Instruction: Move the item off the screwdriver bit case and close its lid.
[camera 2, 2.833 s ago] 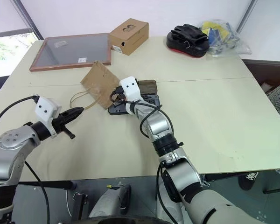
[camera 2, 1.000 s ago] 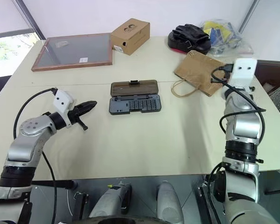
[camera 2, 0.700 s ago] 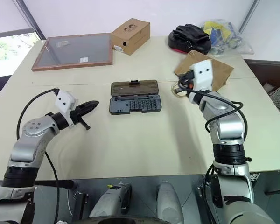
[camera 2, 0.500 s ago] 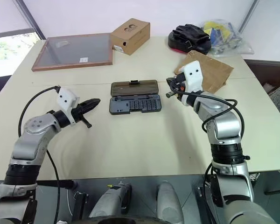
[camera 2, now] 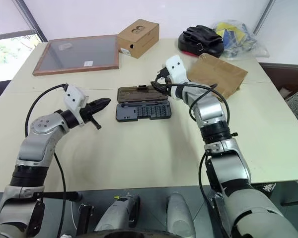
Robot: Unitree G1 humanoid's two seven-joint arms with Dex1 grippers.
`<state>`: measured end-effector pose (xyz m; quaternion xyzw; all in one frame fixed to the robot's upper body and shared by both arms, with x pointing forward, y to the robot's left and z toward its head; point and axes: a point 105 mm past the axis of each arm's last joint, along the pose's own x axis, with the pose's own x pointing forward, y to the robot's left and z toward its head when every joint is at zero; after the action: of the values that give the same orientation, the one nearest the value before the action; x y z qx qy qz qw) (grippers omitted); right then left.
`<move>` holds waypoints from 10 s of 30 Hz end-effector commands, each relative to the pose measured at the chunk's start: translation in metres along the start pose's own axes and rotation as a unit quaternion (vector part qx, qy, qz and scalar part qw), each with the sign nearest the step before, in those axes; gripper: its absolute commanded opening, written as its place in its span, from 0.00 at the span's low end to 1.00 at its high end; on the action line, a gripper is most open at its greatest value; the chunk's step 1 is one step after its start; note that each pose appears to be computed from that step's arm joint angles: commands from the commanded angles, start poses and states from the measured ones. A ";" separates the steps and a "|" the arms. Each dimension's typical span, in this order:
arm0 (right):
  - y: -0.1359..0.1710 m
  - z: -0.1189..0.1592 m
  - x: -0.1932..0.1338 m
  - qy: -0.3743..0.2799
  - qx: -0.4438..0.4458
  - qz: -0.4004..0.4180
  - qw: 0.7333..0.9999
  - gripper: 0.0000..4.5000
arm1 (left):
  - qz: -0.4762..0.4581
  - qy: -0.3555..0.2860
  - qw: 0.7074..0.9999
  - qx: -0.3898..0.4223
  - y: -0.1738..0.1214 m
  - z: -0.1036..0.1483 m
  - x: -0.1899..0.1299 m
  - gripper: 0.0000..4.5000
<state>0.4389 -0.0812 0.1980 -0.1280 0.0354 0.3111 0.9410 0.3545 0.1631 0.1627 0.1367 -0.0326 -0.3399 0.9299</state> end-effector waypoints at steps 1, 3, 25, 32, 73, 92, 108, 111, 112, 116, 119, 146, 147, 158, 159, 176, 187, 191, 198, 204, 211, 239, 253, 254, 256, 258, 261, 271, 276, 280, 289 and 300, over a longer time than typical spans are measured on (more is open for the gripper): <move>-0.015 0.013 0.011 -0.003 -0.010 -0.041 0.999 0.98 | 0.004 -0.019 1.000 0.014 -0.003 0.011 -0.001 0.00; -0.023 0.007 0.018 0.018 -0.003 -0.073 0.997 0.98 | 0.005 -0.018 1.000 0.015 -0.003 0.011 -0.002 0.00; -0.013 -0.056 0.035 0.156 0.036 -0.154 0.975 0.86 | 0.030 -0.005 0.999 0.013 -0.007 0.006 -0.017 0.00; -0.007 -0.068 0.031 0.189 0.134 -0.156 0.960 0.09 | 0.036 -0.007 0.999 0.013 -0.006 0.007 -0.016 0.00; 0.046 -0.031 -0.032 0.280 0.294 -0.168 0.899 0.01 | 0.013 -0.012 1.000 0.023 -0.006 0.007 0.001 0.00; 0.019 -0.006 0.013 0.031 0.011 -0.027 0.999 1.00 | 0.024 -0.013 0.999 0.025 -0.004 0.007 0.000 0.00; 0.013 -0.038 0.031 0.076 -0.046 0.073 0.993 1.00 | 0.030 -0.013 0.999 0.027 -0.006 0.008 -0.003 0.00; 0.012 -0.044 0.031 0.085 -0.030 0.068 0.994 1.00 | 0.034 -0.013 0.999 0.027 -0.006 0.008 -0.006 0.00; 0.012 -0.048 0.030 0.091 -0.027 0.066 0.993 1.00 | 0.035 -0.013 0.999 0.027 -0.006 0.008 -0.007 0.00; 0.007 -0.062 0.028 0.118 -0.009 0.037 0.992 1.00 | 0.042 -0.013 0.999 0.028 -0.005 0.008 -0.009 0.00; 0.005 -0.066 0.027 0.124 0.005 0.027 0.992 1.00 | 0.044 -0.013 0.999 0.029 -0.006 0.009 -0.011 0.00; 0.032 -0.075 0.029 0.118 -0.044 0.100 0.987 0.00 | 0.051 -0.016 0.998 0.034 -0.002 0.013 -0.009 0.00; 0.035 -0.072 0.029 0.111 -0.055 0.112 0.986 0.00 | 0.051 -0.016 0.998 0.034 -0.001 0.013 -0.009 0.00; 0.075 -0.042 0.021 0.053 -0.164 0.230 0.958 0.00 | 0.055 -0.022 0.998 0.031 0.007 0.018 -0.009 0.00; 0.077 -0.043 0.020 0.054 -0.185 0.236 0.953 0.00 | 0.056 -0.023 0.998 0.031 0.008 0.020 -0.009 0.00; 0.072 -0.049 0.021 0.069 -0.246 0.215 0.942 0.00 | 0.055 -0.024 0.998 0.031 0.008 0.019 -0.008 0.00; 0.070 -0.052 0.019 0.086 -0.241 0.218 0.942 0.46 | 0.047 -0.021 0.998 0.031 0.006 0.018 -0.007 0.00; 0.068 -0.047 0.019 0.081 -0.234 0.215 0.945 0.78 | 0.035 -0.018 0.999 0.027 0.003 0.017 -0.007 0.00; 0.049 -0.016 0.021 0.038 -0.153 0.153 0.976 0.78 | -0.029 -0.002 1.000 0.001 -0.009 0.019 -0.026 0.00; 0.035 -0.003 0.017 0.010 -0.112 0.105 0.988 0.78 | -0.070 0.044 0.996 -0.026 -0.021 0.014 -0.064 0.00; 0.030 0.000 0.018 -0.001 -0.096 0.079 0.992 0.78 | -0.068 0.102 0.990 -0.073 -0.031 -0.017 -0.090 0.00; 0.044 -0.070 0.024 0.150 -0.084 0.132 0.976 0.78 | -0.050 0.119 0.984 -0.126 -0.034 -0.081 -0.069 0.00; 0.036 -0.102 -0.003 0.181 -0.064 0.114 0.975 0.78 | -0.047 0.116 0.985 -0.116 -0.033 -0.079 -0.064 0.00; 0.039 -0.102 -0.004 0.182 -0.064 0.120 0.974 0.73 | -0.047 0.116 0.985 -0.115 -0.032 -0.079 -0.063 0.00; 0.043 -0.102 -0.006 0.182 -0.066 0.128 0.973 0.59 | -0.047 0.115 0.986 -0.114 -0.031 -0.079 -0.063 0.00; 0.047 -0.100 -0.008 0.181 -0.069 0.136 0.972 0.37 | -0.046 0.115 0.986 -0.113 -0.030 -0.079 -0.062 0.00; 0.052 -0.099 -0.008 0.180 -0.075 0.145 0.970 0.01 | -0.045 0.113 0.986 -0.111 -0.030 -0.078 -0.061 0.00; 0.064 -0.085 0.001 0.157 -0.132 0.169 0.964 0.00 | -0.035 0.107 0.988 -0.108 -0.028 -0.076 -0.060 0.00; 0.059 -0.050 0.004 0.075 -0.243 0.140 0.957 0.00 | -0.011 0.082 0.989 -0.120 -0.021 -0.065 -0.059 0.00; 0.062 -0.016 -0.005 -0.015 -0.318 0.113 0.941 0.00 | 0.020 0.028 0.990 -0.136 -0.003 -0.032 -0.054 0.00; 0.078 0.011 -0.033 -0.107 -0.361 0.067 0.924 0.00 | 0.038 -0.098 0.984 -0.143 0.036 0.060 -0.039 0.00; 0.091 0.008 -0.036 -0.113 -0.360 0.084 0.922 0.00 | 0.152 -0.103 0.970 -0.159 0.108 0.054 -0.042 0.00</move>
<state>0.3617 -0.0376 0.1700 -0.4240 -0.1324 0.3955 0.8039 0.3809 0.2499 0.2460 -0.0791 -0.0908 -0.2174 0.9686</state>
